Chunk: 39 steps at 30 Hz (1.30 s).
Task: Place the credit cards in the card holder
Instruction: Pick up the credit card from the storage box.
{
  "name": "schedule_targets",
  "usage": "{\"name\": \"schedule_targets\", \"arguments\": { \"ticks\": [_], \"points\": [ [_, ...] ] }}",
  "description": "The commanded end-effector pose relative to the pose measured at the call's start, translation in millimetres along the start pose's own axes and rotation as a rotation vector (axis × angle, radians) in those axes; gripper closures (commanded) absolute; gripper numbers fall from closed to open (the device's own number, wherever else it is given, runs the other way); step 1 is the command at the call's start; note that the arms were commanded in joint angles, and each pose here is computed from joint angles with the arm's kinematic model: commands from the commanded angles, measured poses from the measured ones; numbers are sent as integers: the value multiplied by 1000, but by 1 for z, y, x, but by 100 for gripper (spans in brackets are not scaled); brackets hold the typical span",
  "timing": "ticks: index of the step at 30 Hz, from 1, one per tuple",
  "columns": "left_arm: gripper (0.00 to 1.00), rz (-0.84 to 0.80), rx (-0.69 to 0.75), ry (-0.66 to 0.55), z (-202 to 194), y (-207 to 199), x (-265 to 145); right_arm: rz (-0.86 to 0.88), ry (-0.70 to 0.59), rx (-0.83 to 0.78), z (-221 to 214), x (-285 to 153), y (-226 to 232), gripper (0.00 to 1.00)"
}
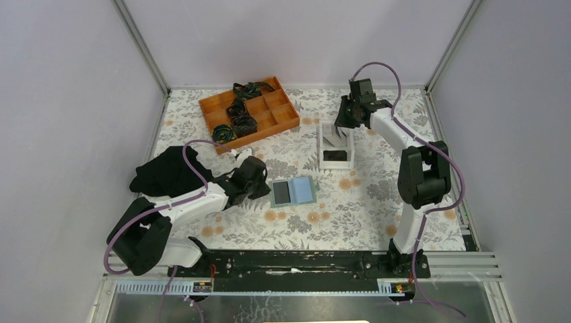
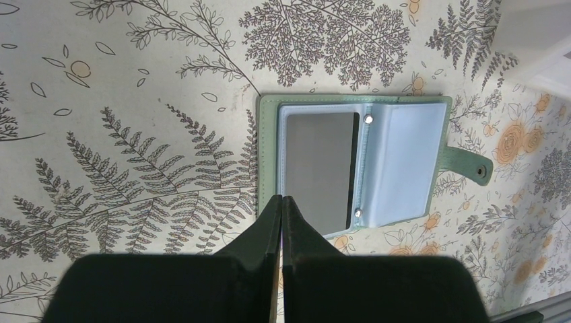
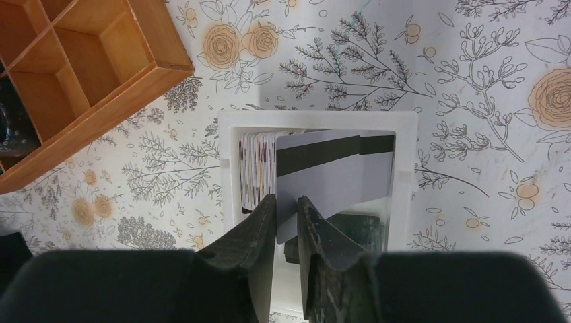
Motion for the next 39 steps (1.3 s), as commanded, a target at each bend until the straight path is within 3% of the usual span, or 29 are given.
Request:
{"name": "schedule_targets", "arguments": {
  "ticks": [1, 12, 24, 32, 39],
  "points": [
    [98, -44, -27, -24, 6, -8, 0, 10, -65, -15, 19, -25, 9, 78],
    [97, -64, -33, -34, 7, -10, -7, -176, -56, -70, 12, -34, -17, 100],
    [94, -180, 23, -62, 26, -41, -17, -236, -154, -142, 29, -87, -11, 100],
    [69, -518, 163, -34, 47, -97, -48, 71, -160, -145, 4, -153, 24, 100],
    [52, -821, 195, 17, 68, -119, -78, 400, -16, -164, -50, -195, 48, 100]
  ]
}}
Point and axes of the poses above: each gripper's point midway between its finger pads, its own x axis out along the fingers, its own y axis along the line the jaws close on, z = x × y, the point moved 6 cm from there along -x, back along the fingers, and after that the axes turned 3 degrees about -x, right-handed, at the moved point
